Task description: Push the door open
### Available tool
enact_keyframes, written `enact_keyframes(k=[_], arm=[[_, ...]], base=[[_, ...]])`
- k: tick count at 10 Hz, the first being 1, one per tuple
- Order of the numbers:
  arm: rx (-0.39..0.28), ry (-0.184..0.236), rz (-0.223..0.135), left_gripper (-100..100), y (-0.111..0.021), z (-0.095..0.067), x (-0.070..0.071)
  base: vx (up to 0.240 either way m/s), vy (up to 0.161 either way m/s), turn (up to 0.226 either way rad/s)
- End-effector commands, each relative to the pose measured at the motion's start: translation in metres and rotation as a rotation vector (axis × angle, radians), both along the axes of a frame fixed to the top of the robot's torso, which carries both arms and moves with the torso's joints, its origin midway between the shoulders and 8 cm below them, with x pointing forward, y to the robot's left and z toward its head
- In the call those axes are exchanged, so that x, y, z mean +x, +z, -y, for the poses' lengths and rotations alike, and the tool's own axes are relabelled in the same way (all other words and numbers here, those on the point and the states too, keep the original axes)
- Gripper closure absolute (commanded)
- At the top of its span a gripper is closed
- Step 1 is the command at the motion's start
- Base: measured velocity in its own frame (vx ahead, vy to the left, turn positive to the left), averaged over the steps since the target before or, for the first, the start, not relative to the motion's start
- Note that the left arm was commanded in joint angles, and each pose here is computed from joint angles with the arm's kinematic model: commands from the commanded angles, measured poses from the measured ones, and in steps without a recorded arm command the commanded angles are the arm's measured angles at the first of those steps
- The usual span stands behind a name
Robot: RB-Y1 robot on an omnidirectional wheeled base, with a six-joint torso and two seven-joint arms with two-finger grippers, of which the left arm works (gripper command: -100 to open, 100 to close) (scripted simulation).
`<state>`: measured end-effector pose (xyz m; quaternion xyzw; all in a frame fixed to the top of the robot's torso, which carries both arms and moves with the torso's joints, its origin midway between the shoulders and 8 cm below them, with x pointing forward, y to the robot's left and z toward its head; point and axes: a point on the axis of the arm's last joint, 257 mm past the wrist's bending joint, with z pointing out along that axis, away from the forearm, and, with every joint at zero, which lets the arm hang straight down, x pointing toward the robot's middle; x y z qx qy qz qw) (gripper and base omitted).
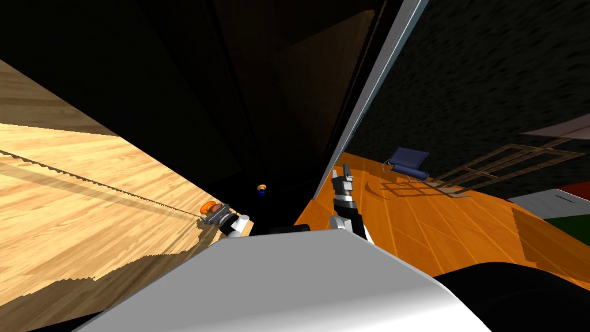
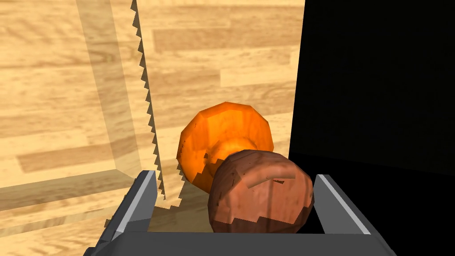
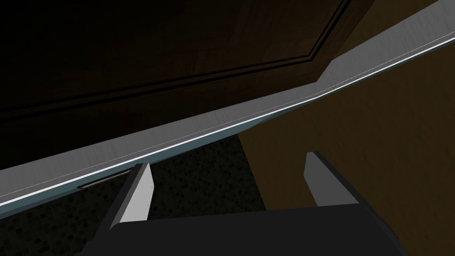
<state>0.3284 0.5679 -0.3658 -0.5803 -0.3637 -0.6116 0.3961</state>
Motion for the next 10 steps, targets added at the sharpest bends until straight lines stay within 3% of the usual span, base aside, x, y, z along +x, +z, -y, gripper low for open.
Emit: enact_keyframes(k=[1, 2, 5, 6, 9, 10], arm=[[0.03, 0.049, 0.006, 100, 0.006, -0.018, -0.017], [0.022, 0.048, -0.008, 100, 0.0, -0.017, -0.019], [0.022, 0.048, -0.008, 100, 0.0, -0.017, -0.019], [0.021, 0.085, -0.007, 100, 0.0, -0.025, -0.03], [0.021, 0.085, -0.007, 100, 0.0, -0.025, -0.03], [0.019, 0.123, -0.006, 100, -0.001, -0.032, -0.042]], base=[[0.008, 0.037, 0.03], [0.005, 0.009, 0.0], [0.003, -0.005, -0.003], [0.019, 0.025, -0.087], [0.013, 0.033, -0.021], [0.034, 0.041, -0.097]])
